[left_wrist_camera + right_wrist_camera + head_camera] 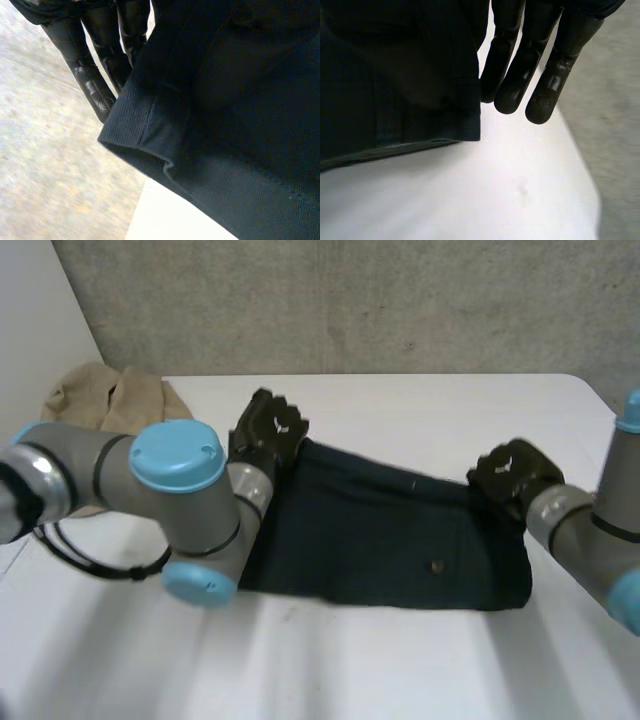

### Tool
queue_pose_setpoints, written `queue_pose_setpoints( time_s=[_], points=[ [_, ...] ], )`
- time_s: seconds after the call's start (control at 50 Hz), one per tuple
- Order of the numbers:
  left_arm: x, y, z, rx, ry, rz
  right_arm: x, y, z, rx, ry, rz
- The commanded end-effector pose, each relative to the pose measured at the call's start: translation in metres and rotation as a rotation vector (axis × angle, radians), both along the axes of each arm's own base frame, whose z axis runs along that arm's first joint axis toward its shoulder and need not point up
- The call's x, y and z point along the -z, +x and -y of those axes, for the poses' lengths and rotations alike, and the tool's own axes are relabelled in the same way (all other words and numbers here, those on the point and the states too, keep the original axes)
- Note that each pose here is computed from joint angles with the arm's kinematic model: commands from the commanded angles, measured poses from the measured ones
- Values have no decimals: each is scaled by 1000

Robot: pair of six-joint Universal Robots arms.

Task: Fold the laundry.

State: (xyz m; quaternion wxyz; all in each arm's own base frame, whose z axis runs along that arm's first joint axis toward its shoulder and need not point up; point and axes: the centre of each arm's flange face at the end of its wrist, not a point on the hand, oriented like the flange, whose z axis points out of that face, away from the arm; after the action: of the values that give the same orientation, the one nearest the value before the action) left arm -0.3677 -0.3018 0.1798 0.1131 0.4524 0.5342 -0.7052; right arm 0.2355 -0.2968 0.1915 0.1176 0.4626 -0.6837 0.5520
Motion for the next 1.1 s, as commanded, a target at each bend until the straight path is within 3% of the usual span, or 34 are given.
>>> queue_pose_setpoints(
  time_s=[0.02, 0.22, 0.34, 0.42, 0.5, 0.58, 0.7, 0.98, 1.1],
  points=[
    [20, -25, 38, 75, -101, -46, 17, 11, 50, 70, -131, 3],
    [51, -36, 61, 77, -100, -118, 45, 36, 89, 77, -255, 53],
    [41, -32, 51, 78, -151, -155, 14, 30, 89, 111, -314, 158],
    [16, -22, 38, 78, -187, -181, -25, 23, 67, 120, -314, 263],
    [6, -13, 17, 86, -158, -186, -32, 11, 33, 133, -181, 264],
    [-3, 2, -2, 76, -102, -208, -3, -5, 7, 142, 64, 237],
    [-2, 20, -27, 68, 16, -289, 27, -20, -16, 143, 299, 358],
    [16, 30, -40, 58, 110, -293, 63, -24, -3, 147, 278, 390],
    [9, 34, -39, 37, 97, -302, 54, -49, 14, 238, 186, 370]
  ],
)
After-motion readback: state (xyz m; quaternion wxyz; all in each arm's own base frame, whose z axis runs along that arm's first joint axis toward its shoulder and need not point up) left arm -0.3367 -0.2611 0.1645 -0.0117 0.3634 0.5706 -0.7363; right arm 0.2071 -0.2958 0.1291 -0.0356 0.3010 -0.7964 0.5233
